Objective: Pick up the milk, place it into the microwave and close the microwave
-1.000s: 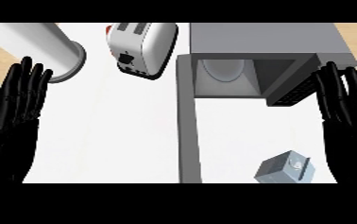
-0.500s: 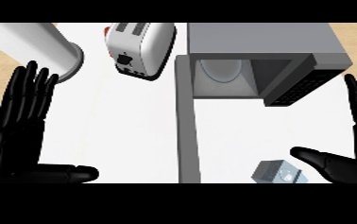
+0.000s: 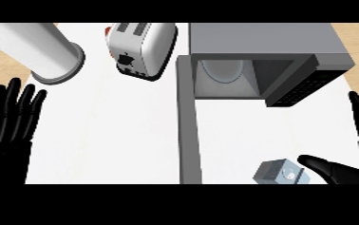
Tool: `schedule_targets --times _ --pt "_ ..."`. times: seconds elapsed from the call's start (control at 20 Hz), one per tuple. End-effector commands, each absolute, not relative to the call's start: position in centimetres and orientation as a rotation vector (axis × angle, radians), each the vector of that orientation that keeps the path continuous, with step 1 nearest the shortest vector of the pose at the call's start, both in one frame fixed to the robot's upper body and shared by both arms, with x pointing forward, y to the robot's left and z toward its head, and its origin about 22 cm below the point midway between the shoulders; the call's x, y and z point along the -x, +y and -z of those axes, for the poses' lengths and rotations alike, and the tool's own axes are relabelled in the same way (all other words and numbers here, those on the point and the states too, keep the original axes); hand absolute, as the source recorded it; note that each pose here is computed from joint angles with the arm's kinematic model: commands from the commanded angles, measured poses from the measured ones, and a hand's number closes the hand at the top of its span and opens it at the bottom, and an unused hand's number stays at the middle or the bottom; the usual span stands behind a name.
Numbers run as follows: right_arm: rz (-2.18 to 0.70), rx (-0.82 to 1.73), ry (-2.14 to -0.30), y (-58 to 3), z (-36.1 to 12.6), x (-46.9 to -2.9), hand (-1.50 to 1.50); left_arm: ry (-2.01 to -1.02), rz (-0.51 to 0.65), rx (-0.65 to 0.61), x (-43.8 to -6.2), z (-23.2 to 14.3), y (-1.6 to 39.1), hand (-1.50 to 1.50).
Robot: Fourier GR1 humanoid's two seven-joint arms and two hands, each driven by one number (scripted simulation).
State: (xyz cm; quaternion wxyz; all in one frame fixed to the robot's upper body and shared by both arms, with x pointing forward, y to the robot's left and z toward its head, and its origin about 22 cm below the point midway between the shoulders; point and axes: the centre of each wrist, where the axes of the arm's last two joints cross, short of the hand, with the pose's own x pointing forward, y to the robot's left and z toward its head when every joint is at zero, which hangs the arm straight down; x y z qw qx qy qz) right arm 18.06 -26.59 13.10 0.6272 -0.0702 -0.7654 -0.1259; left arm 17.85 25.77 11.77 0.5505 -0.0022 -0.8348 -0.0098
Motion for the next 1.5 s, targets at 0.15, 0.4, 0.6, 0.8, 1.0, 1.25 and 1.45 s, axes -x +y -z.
schedule_targets --times 0.15,0.4,0.6,0.8,1.0,1.25,1.45 --pt "0.281 0.194 -1.687 -27.1 -8.6 -16.8 -1.50 -1.972 0.003 0.004 -14.9 -12.5 25.1 -1.50" --pt "0.276 0.220 -1.612 -26.7 -5.9 -15.8 -1.50 -1.973 0.039 0.027 -14.4 -13.2 25.0 -1.50" --pt "0.257 0.254 -1.594 -26.1 -2.2 -16.2 -1.50 -1.956 0.023 0.019 -14.3 -12.7 24.5 -1.50" --pt "0.282 0.273 -1.557 -28.5 -1.2 -14.7 -1.50 -1.963 0.030 0.046 -13.1 -13.6 24.1 -1.50" --pt "0.316 0.288 -1.562 -27.8 3.7 -11.9 -1.50 -1.957 0.041 0.036 -14.0 -12.9 24.8 -1.50" --pt "0.316 0.286 -1.530 -28.7 6.1 -10.7 -1.50 -1.970 0.022 0.030 -14.5 -13.4 23.7 -1.50" --pt "0.359 0.250 -1.560 -29.0 8.2 -10.9 -1.50 -1.951 0.012 0.028 -13.5 -13.3 24.5 -1.50"
